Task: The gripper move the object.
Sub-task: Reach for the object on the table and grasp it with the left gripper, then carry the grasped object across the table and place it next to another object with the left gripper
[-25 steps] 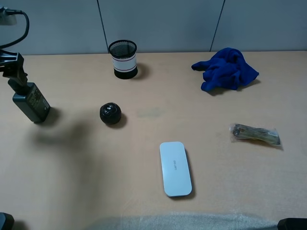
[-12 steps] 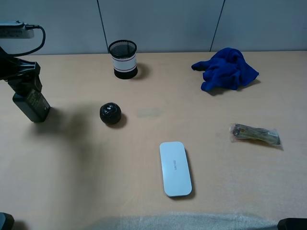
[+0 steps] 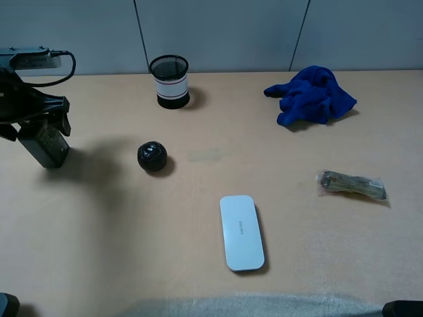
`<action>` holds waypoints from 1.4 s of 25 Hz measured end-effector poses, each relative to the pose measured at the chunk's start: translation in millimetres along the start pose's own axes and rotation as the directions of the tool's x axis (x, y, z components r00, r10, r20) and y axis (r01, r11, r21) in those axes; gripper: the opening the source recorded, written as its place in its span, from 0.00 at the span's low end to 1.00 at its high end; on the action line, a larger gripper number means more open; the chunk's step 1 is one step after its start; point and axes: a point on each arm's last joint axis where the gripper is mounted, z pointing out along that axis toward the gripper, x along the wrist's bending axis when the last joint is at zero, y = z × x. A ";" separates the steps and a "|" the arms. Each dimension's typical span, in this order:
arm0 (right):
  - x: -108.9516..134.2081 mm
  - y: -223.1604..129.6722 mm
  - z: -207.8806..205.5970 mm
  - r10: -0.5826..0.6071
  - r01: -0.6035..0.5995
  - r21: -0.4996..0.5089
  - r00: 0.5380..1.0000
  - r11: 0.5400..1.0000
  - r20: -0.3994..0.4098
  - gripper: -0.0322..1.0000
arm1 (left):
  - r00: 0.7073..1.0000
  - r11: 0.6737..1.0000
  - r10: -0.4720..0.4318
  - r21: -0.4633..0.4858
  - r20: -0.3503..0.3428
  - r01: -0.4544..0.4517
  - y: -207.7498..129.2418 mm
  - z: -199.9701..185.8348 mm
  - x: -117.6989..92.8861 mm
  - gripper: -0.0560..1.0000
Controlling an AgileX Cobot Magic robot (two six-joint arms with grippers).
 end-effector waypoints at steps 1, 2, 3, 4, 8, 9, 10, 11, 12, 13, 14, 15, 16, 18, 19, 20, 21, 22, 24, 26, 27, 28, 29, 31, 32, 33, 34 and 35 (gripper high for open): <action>0.0 0.0 0.0 0.000 0.000 0.000 1.000 1.000 0.000 0.70 | 1.000 1.000 0.000 0.001 0.001 0.000 0.3 1.5 -0.2 0.92; 0.0 0.0 0.0 0.000 0.000 0.000 1.000 1.000 0.000 0.70 | 1.000 1.000 -0.001 0.003 0.001 0.001 0.4 3.2 -0.4 0.92; 0.1 0.0 0.0 0.000 0.000 0.000 1.000 1.000 -0.001 0.70 | 1.000 1.000 -0.002 0.006 0.002 0.002 0.5 4.9 -0.6 0.92; 0.1 0.1 0.0 0.000 0.000 -0.001 1.000 1.000 -0.001 0.70 | 1.000 1.000 -0.002 0.008 0.002 0.002 0.5 6.2 -0.7 0.92; 0.2 0.1 0.0 0.002 -0.002 -0.001 1.000 1.000 -0.003 0.70 | 1.000 1.000 -0.001 0.002 0.004 0.001 1.6 9.2 -1.1 0.90; 0.2 0.1 0.0 0.002 -0.002 -0.001 1.000 1.000 -0.003 0.70 | 1.000 1.000 -0.001 0.000 0.004 0.001 1.8 9.1 -1.1 0.89; 0.2 0.1 0.0 0.002 -0.002 -0.001 1.000 1.000 -0.003 0.70 | 1.000 1.000 -0.001 -0.002 0.004 0.001 1.9 9.1 -1.1 0.87; 0.2 0.1 0.0 0.002 -0.002 -0.001 1.000 1.000 -0.003 0.70 | 1.000 1.000 -0.002 -0.002 0.005 0.002 2.0 9.1 -1.2 0.84; 0.2 0.1 0.0 0.002 -0.002 -0.001 1.000 1.000 -0.003 0.70 | 1.000 1.000 -0.003 -0.002 0.005 0.003 2.0 9.1 -1.2 0.81; 0.2 0.1 0.0 0.002 -0.002 -0.001 1.000 1.000 -0.003 0.70 | 1.000 1.000 -0.007 -0.002 0.005 0.007 2.0 9.1 -1.2 0.77; 0.2 0.1 0.0 0.002 -0.002 -0.001 1.000 1.000 -0.003 0.70 | 1.000 1.000 -0.014 -0.002 0.005 0.014 2.0 9.1 -1.2 0.73; 0.2 0.1 0.0 0.002 -0.002 -0.001 1.000 1.000 -0.003 0.70 | 1.000 1.000 -0.021 -0.002 0.005 0.021 2.0 9.1 -1.2 0.68; 0.2 0.1 0.0 0.002 -0.002 -0.001 1.000 1.000 -0.003 0.70 | 1.000 1.000 -0.025 -0.002 0.005 0.025 2.0 9.1 -1.2 0.64; 0.2 0.1 0.0 0.002 -0.002 -0.001 1.000 1.000 -0.003 0.70 | 1.000 1.000 -0.027 -0.002 0.005 0.027 2.0 9.1 -1.2 0.55; 0.2 0.1 0.0 0.002 -0.002 -0.001 1.000 1.000 -0.003 0.70 | 1.000 1.000 -0.028 -0.002 0.005 0.028 2.0 9.1 -1.2 0.51; 0.2 0.1 0.0 0.002 -0.002 -0.001 1.000 1.000 -0.003 0.70 | 1.000 1.000 -0.030 -0.002 0.004 0.030 2.0 9.2 -0.7 0.47; 0.2 0.1 0.0 0.002 -0.002 -0.001 1.000 1.000 -0.003 0.70 | 1.000 1.000 -0.030 -0.001 0.004 0.030 2.0 9.2 -0.5 0.46; 0.2 0.1 0.0 0.002 -0.002 -0.001 1.000 1.000 -0.003 0.70 | 0.999 0.999 -0.032 -0.001 0.004 0.032 2.0 9.2 -0.4 0.46; 0.2 0.1 0.0 0.002 -0.002 -0.001 1.000 1.000 -0.003 0.70 | 0.999 0.999 -0.035 -0.001 0.004 0.035 2.0 9.2 -0.1 0.46; 0.2 0.1 0.0 0.002 -0.002 -0.001 1.000 1.000 -0.003 0.70 | 0.999 0.999 -0.035 -0.001 0.004 0.035 2.0 9.2 -0.1 0.46; 0.2 0.1 0.0 0.002 -0.002 -0.001 1.000 1.000 -0.003 0.70 | 0.999 0.999 -0.035 -0.001 0.004 0.035 2.0 9.2 -0.1 0.46; 0.2 0.1 0.0 0.002 -0.002 -0.001 1.000 1.000 -0.003 0.70 | 0.999 0.999 -0.035 -0.001 0.004 0.035 2.0 9.2 -0.1 0.46; 0.2 0.1 0.0 0.002 -0.002 -0.001 1.000 1.000 -0.003 0.70 | 0.999 0.999 -0.035 -0.001 0.004 0.035 2.0 9.2 -0.1 0.46; 0.2 0.0 0.0 0.002 -0.002 0.000 1.000 1.000 -0.003 0.70 | 0.999 0.999 -0.036 -0.001 0.004 0.036 2.0 9.2 -0.1 0.46; 0.2 0.0 0.0 0.002 -0.002 0.000 1.000 1.000 -0.003 0.70 | 0.999 0.999 -0.039 -0.001 0.004 0.039 2.0 9.2 -0.1 0.46; 0.2 0.0 0.0 0.002 -0.002 0.000 1.000 1.000 -0.003 0.70 | 0.999 0.999 -0.042 -0.001 0.004 0.042 2.0 9.2 -0.1 0.46; 0.2 0.0 0.0 0.002 -0.002 0.000 1.000 1.000 -0.003 0.70 | 0.999 0.999 -0.042 -0.001 0.004 0.042 1.9 9.2 -0.1 0.46; 0.2 0.0 0.0 0.002 -0.002 0.000 1.000 1.000 -0.003 0.70 | 0.999 0.999 -0.043 0.001 0.003 0.043 1.8 9.2 -0.1 0.46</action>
